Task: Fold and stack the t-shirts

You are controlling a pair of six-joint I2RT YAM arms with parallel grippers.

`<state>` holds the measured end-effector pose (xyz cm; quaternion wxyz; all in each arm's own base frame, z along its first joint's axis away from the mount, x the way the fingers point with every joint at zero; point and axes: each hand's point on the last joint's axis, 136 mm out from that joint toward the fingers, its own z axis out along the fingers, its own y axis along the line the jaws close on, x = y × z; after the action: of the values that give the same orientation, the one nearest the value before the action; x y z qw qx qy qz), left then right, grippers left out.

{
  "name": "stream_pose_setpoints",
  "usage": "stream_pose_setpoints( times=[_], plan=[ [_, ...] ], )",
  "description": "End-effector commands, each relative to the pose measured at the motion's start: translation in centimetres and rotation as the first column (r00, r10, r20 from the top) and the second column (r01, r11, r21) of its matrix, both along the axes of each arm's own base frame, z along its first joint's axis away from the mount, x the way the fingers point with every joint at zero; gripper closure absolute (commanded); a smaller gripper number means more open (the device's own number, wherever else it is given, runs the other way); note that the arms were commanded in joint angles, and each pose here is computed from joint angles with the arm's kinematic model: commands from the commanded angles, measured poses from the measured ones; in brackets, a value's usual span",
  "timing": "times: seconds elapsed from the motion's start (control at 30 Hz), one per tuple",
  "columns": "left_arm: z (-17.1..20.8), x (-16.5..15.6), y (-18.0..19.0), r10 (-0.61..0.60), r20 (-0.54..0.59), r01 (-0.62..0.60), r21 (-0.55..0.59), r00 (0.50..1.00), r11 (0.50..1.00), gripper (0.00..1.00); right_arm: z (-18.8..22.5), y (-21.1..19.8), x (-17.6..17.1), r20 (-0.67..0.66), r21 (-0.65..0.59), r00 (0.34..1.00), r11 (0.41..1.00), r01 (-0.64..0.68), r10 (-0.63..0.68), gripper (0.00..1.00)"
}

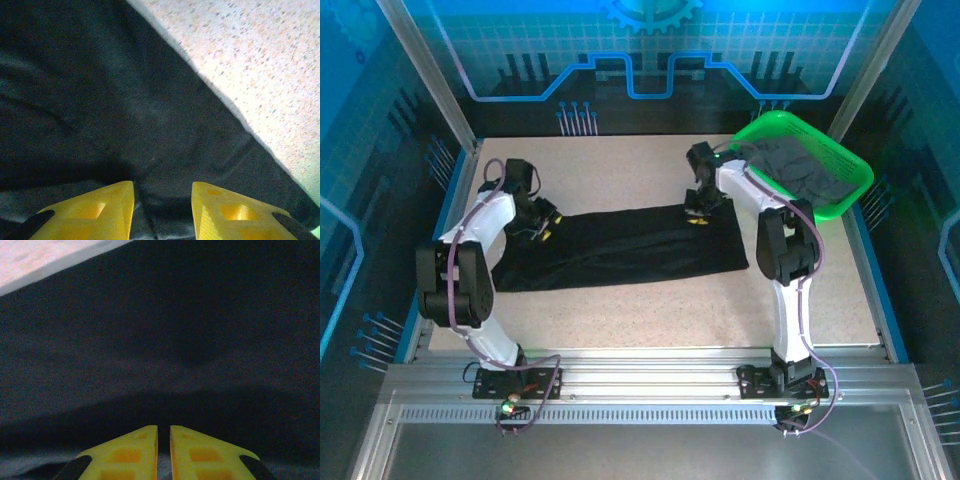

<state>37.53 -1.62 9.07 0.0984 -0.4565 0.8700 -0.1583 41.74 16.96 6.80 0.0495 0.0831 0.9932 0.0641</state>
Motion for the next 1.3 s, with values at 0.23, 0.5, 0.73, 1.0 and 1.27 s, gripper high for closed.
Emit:
stream_pose_setpoints(
  times=[0.23,0.5,0.73,1.0,1.27],
  plan=[
    [-1.6,-1.7,3.4,-0.072,-0.004,0.072,0.015,0.997,0.997,0.56,-2.0,0.9,-3.2,-0.062,0.077,0.995,0.994,-0.079,0.084,0.82],
    [-2.7,0.9,0.3,-0.311,0.088,0.306,0.068,0.946,0.95,0.53,-0.5,-0.1,-4.2,-0.035,0.096,0.997,0.993,-0.065,0.069,0.81],
    [-3.8,2.8,-2.4,-0.451,0.166,0.435,0.127,0.877,0.892,0.46,0.7,0.3,-4.6,-0.019,0.135,0.997,0.989,-0.068,0.071,0.8],
    [-5.4,1.1,-4.1,-0.502,0.119,0.495,0.087,0.856,0.864,0.54,1.3,0.5,-4.7,-0.012,0.152,0.998,0.986,-0.067,0.07,0.79],
    [-4.7,-1.9,-4.6,-0.525,0.074,0.521,0.07,0.848,0.851,0.64,1.6,0.3,-4.5,-0.004,0.163,0.998,0.985,-0.057,0.059,0.79]
  ],
)
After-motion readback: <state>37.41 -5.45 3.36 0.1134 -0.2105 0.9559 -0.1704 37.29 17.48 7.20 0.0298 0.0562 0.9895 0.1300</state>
